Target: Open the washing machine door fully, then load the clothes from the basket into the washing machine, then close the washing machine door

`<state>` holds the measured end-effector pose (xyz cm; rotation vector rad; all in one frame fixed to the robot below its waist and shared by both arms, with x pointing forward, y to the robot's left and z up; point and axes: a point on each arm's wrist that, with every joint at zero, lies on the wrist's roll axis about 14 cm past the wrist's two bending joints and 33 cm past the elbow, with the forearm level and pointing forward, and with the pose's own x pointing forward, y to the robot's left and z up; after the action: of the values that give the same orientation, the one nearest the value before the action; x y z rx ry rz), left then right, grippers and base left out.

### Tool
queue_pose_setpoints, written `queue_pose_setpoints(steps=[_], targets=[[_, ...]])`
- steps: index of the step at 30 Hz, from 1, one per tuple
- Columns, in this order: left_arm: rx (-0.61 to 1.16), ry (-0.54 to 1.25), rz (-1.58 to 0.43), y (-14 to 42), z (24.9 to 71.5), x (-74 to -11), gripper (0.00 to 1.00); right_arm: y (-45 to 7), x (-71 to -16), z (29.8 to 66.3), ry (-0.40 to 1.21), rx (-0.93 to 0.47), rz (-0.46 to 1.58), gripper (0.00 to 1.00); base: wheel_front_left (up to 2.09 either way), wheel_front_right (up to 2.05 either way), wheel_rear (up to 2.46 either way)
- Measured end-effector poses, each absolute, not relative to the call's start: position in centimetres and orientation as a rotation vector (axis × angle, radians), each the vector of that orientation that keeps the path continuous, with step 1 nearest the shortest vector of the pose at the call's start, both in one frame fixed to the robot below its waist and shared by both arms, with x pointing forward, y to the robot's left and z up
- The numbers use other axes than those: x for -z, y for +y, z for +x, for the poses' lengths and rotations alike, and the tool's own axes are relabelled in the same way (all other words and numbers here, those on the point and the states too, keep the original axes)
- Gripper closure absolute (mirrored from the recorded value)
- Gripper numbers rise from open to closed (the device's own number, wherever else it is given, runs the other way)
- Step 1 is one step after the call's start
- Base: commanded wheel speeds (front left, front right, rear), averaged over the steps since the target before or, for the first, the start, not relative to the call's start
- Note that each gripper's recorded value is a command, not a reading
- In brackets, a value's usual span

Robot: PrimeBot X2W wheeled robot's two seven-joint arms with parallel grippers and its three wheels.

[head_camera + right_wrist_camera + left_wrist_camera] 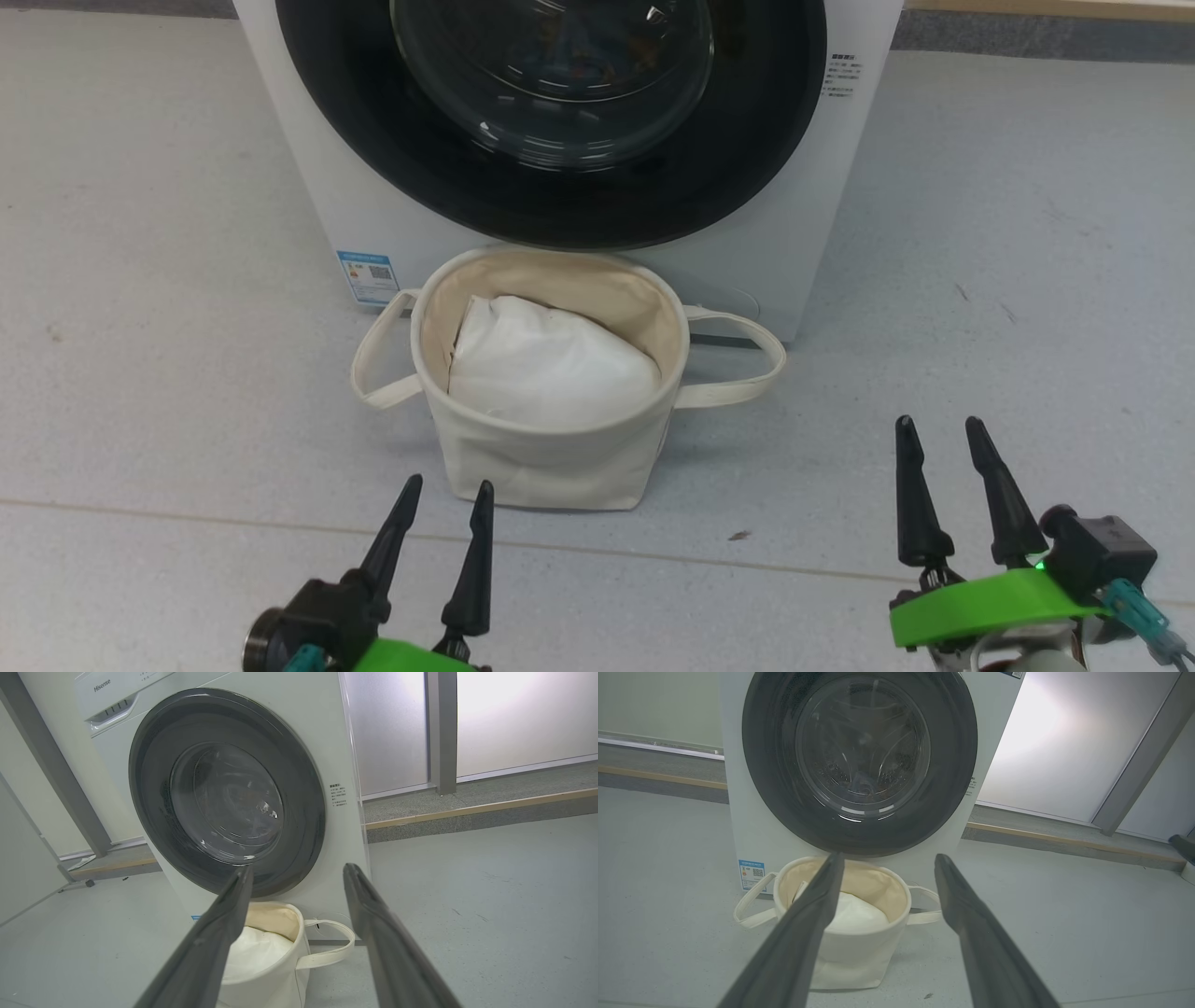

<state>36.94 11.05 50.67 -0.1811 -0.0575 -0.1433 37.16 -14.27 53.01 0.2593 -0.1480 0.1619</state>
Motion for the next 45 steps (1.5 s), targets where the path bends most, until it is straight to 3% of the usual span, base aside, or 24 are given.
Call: queue_pose_setpoints(steps=[37,38,45], targets=[[0.141,-0.044,-0.176,11.2,36.5,-50.2,0.00,-14.9,-52.7,36.6,-0.142,-0.140,0.259,0.00,0.00,0.00,0.00],[0.139,-0.039,-0.176,11.2,36.5,-50.1,1.00,-14.9,-52.6,36.6,-0.137,-0.140,0.260,1.00,0.00,0.00,0.00],[0.119,0.090,-0.171,11.5,34.8,-46.0,1.00,-15.1,-48.5,35.3,-0.009,-0.114,0.269,1.00,0.00,0.00,0.00]])
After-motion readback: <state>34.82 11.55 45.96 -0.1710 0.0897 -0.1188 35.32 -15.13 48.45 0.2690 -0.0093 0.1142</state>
